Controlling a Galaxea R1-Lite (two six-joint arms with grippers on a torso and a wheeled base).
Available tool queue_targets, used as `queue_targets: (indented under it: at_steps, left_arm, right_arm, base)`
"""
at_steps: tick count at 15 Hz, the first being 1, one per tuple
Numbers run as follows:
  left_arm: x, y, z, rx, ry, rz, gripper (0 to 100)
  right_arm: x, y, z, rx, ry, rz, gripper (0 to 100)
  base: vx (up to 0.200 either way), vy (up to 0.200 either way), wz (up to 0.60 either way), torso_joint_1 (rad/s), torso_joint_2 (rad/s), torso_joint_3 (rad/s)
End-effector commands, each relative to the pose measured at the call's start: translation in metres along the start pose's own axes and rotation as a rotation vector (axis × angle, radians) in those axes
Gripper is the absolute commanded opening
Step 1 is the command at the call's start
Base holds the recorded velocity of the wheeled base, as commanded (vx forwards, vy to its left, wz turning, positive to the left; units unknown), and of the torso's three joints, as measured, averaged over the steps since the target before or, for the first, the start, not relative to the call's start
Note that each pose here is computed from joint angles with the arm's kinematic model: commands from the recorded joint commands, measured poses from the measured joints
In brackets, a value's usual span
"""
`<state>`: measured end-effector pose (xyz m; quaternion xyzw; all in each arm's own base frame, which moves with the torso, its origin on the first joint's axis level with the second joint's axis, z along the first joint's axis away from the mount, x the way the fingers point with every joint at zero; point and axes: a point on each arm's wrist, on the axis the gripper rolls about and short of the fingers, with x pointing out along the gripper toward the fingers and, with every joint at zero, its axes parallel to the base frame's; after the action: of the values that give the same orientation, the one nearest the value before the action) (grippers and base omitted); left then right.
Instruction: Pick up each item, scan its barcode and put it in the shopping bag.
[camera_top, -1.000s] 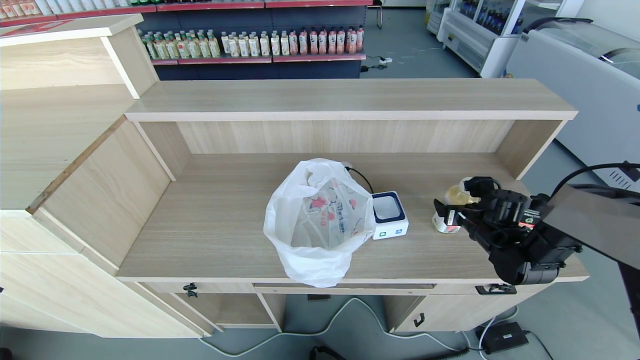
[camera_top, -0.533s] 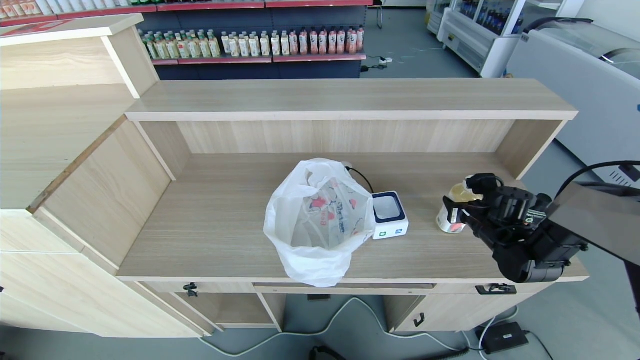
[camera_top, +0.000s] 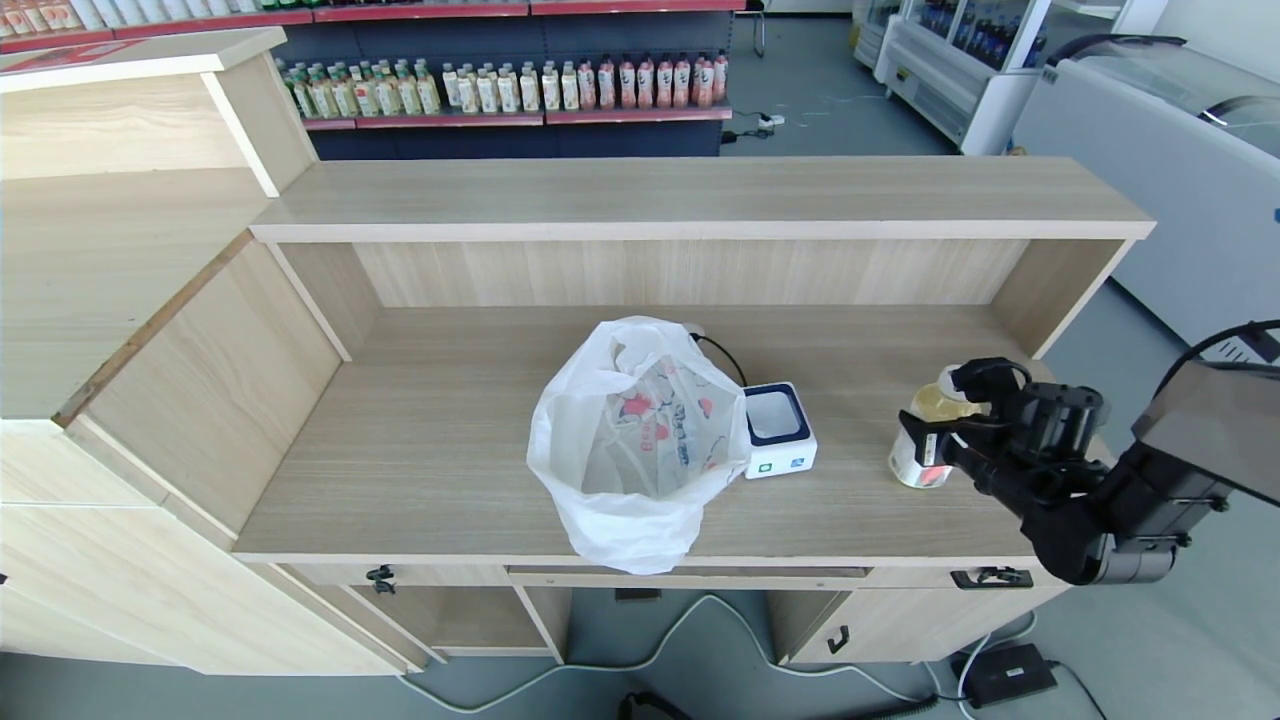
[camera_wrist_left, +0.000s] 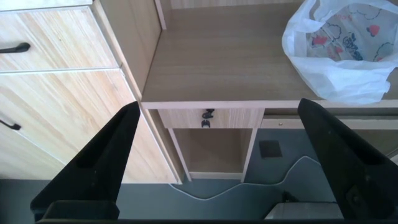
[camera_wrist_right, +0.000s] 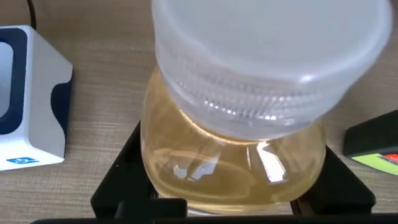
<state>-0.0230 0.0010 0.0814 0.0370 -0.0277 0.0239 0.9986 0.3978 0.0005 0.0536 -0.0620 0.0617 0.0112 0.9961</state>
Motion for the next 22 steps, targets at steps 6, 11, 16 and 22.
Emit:
queue_targets:
  at_steps: [6, 11, 16, 22]
  left_arm:
    - [0.0, 0.0, 0.0, 0.0, -0.001, 0.0, 100]
    - [0.0, 0.0, 0.0, 0.0, -0.001, 0.0, 100]
    - [0.0, 0.0, 0.0, 0.0, -0.001, 0.0, 100]
    - [0.0, 0.0, 0.0, 0.0, -0.001, 0.0, 100]
  right_arm:
    - [-0.132, -0.035, 0.145, 0.326, -0.138, 0.425, 0]
    - [-0.263, -0.02, 0.196, 0.502, -0.094, 0.889, 0]
    - [-0.307, 0.004, 0.207, 0.505, -0.078, 1.155, 0]
    - [-0.325, 0.014, 0.211, 0.502, -0.037, 1.321, 0]
  base:
    - [0.0, 0.0, 0.0, 0.0, 0.0, 0.0]
    - [0.0, 0.0, 0.0, 0.0, 0.0, 0.0]
    - [0.0, 0.0, 0.0, 0.0, 0.0, 0.0]
    - [0.0, 0.0, 0.0, 0.0, 0.0, 0.0]
